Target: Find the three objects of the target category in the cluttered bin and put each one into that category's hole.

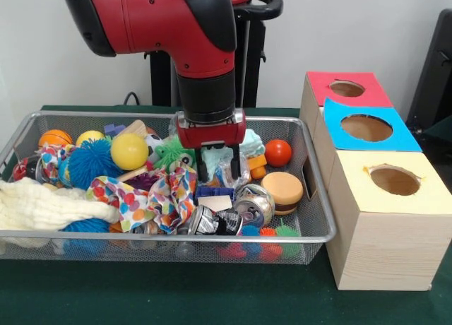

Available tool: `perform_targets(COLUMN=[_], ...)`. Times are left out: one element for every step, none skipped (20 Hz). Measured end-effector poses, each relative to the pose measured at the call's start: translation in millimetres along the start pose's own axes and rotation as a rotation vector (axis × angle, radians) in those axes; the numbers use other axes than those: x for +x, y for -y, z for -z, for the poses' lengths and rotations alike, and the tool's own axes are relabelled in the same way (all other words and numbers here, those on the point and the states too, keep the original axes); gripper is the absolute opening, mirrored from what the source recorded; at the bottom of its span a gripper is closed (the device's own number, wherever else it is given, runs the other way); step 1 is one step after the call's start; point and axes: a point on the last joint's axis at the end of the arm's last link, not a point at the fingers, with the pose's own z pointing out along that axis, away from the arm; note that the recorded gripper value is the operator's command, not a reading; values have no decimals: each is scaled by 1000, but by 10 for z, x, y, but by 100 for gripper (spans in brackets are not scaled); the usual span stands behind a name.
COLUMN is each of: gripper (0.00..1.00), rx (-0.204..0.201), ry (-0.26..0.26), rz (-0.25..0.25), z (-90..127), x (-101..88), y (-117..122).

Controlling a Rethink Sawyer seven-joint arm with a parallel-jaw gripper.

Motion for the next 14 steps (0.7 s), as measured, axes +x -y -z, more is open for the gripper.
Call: perform_targets(gripper=[100,100,100,100,100,100,100,100,100,100,100,100,100,100], rx=[0,1,4,5,5,3,2,0,-2,-4,-7,-9,-11,-12], ry=[-3,-8,-20,-24,-26,-30,-33,-36,-38,-42,-47,-53,-56,-59], rz=[1,1,1,0,-1,-4,-7,-12,-16,-22,-32,-46,-54,-62], z=[8,22,53,64,72,87,98,111,120,134,156,179,189,198], x=[1,1,8,11,12,14,19,24,27,31,36,44,50,57], y=[0,1,16,24,31,46,64,90,107,140,196,275,320,364])
